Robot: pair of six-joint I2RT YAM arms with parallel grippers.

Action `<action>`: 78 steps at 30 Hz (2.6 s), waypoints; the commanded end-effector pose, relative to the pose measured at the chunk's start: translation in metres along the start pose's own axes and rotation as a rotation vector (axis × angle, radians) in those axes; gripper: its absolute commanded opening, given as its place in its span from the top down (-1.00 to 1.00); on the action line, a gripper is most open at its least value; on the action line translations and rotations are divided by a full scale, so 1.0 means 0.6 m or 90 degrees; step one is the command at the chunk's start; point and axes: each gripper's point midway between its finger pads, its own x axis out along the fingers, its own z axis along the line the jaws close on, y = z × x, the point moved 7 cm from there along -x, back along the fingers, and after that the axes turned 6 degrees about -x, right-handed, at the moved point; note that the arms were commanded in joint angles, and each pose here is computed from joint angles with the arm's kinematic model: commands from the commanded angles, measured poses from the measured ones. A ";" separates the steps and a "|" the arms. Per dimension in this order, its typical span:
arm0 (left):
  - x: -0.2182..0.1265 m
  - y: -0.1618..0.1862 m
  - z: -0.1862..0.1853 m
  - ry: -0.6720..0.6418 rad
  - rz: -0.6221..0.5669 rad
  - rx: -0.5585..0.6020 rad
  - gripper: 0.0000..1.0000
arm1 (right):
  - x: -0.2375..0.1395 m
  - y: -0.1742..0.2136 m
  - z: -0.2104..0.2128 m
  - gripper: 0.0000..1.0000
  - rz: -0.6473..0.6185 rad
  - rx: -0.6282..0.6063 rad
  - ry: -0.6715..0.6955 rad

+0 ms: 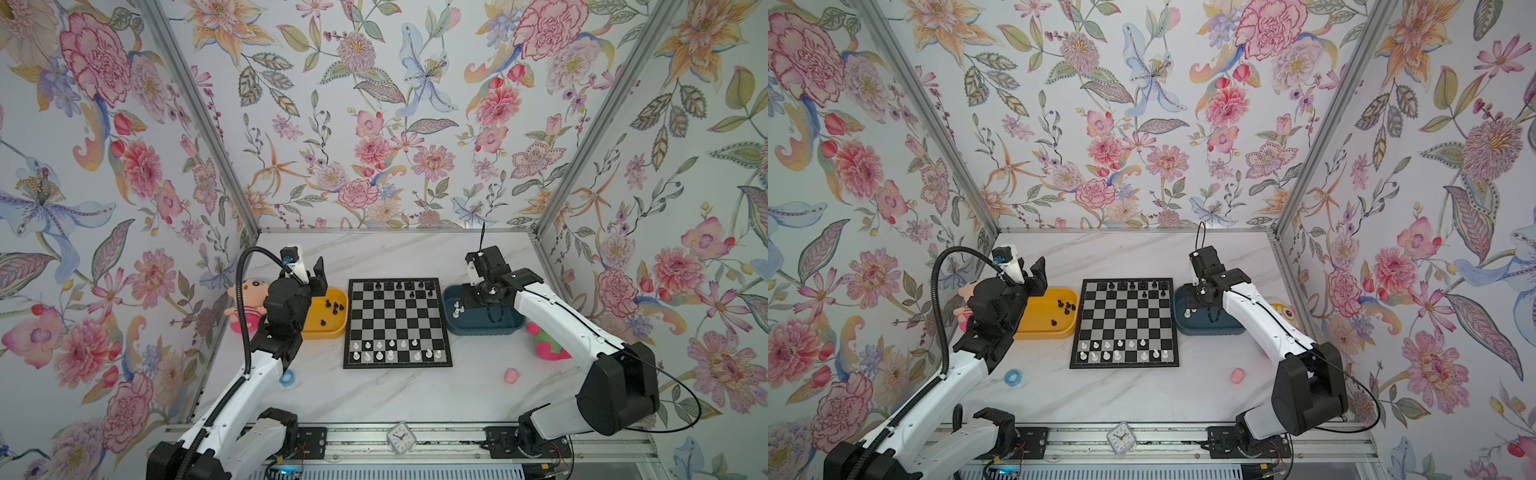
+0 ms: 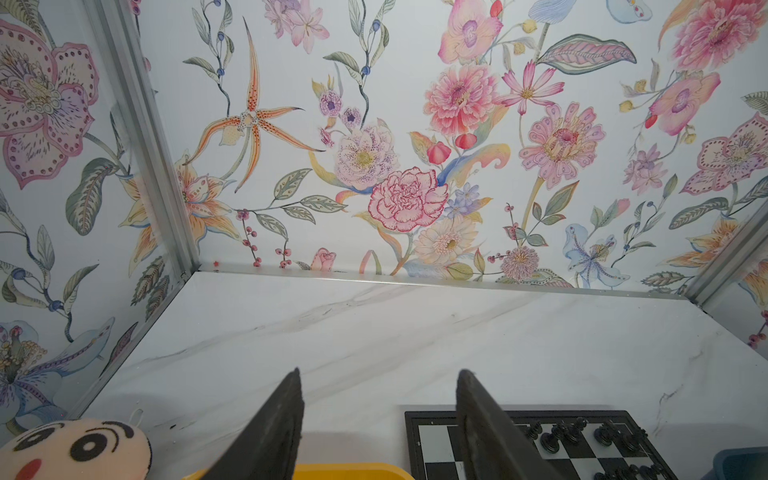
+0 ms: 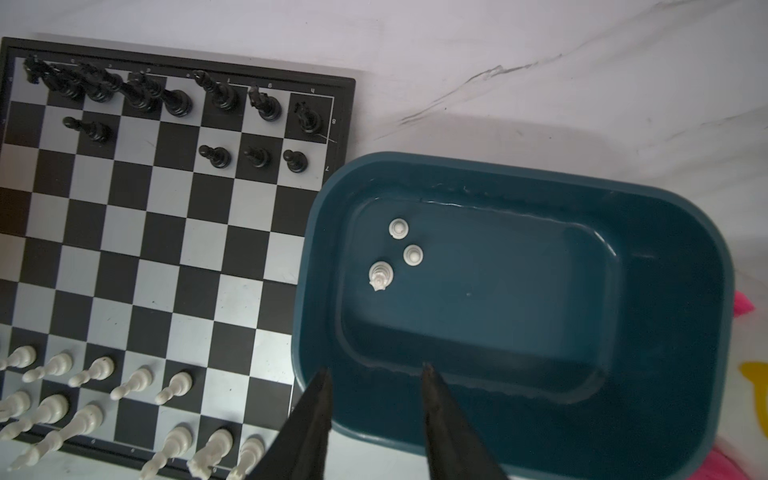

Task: Set up the chess pieces on the board
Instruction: 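Withdraw the right gripper over the teal tray and lower toward a white piece, then lower the right gripper into the teal tray and close on a white pawn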

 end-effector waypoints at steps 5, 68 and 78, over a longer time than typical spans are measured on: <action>0.042 -0.022 0.002 -0.033 -0.018 0.001 -0.20 | 0.060 -0.015 -0.034 0.35 0.031 0.025 -0.009; 0.093 -0.016 0.000 -0.028 0.006 -0.010 -0.20 | 0.205 -0.031 -0.020 0.90 0.122 -0.005 -0.034; 0.087 -0.014 0.002 -0.026 0.003 -0.008 -0.19 | 0.150 -0.044 -0.012 0.92 0.113 -0.027 -0.011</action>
